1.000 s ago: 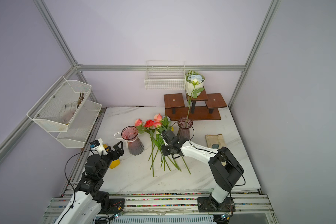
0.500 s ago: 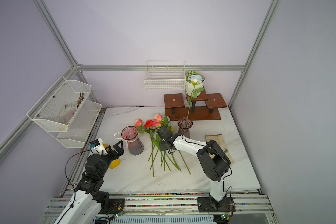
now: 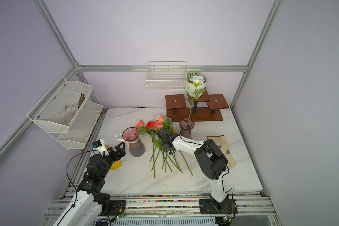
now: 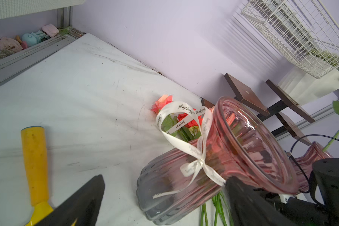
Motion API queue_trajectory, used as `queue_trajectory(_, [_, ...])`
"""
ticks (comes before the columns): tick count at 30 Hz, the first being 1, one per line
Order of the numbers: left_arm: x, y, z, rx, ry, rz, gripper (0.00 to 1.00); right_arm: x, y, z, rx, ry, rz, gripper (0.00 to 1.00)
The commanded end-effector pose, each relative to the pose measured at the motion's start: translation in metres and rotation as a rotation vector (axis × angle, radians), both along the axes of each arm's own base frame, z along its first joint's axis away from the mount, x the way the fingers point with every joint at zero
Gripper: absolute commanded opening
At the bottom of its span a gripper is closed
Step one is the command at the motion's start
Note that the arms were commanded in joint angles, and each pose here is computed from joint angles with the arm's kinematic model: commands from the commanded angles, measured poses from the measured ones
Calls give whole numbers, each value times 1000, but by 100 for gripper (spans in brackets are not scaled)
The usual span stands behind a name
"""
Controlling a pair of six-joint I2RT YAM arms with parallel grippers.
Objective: Arrange the flowers in different vases according to their variety
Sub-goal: Pick up the flower at the center of the board.
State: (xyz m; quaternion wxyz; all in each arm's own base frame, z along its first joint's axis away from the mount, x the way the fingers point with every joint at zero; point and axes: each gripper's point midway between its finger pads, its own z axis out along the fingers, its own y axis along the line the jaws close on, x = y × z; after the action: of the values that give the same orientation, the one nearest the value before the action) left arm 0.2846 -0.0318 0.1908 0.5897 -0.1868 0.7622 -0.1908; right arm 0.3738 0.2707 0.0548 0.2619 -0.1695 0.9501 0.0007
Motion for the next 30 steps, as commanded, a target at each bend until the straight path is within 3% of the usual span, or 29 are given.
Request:
queue_trajectory(1, [2, -2, 12, -2, -52, -11, 100, 5, -7, 4, -43, -19, -12, 35])
queue_trajectory(3, [2, -2, 13, -2, -53, -12, 100, 3, -1, 1, -18, -4, 11, 27])
queue_trajectory(6, [1, -3, 13, -3, -54, -14, 100, -2, 13, 2, 50, 23, 64, 6])
queue_trajectory(8, [1, -2, 13, -3, -56, -13, 100, -4, 20, 14, 100, 8, 86, 0])
queue_trajectory(19, [-1, -2, 17, -7, -68, -10, 100, -23, 47, 144, 427, -240, 292, 0])
queue_trajectory(23, [-2, -1, 17, -6, -70, -9, 100, -27, 41, 199, 526, -397, 295, 0])
queue_trajectory(30, [-3, -1, 19, -8, -79, -9, 100, -30, 9, 290, 571, -664, 245, 0])
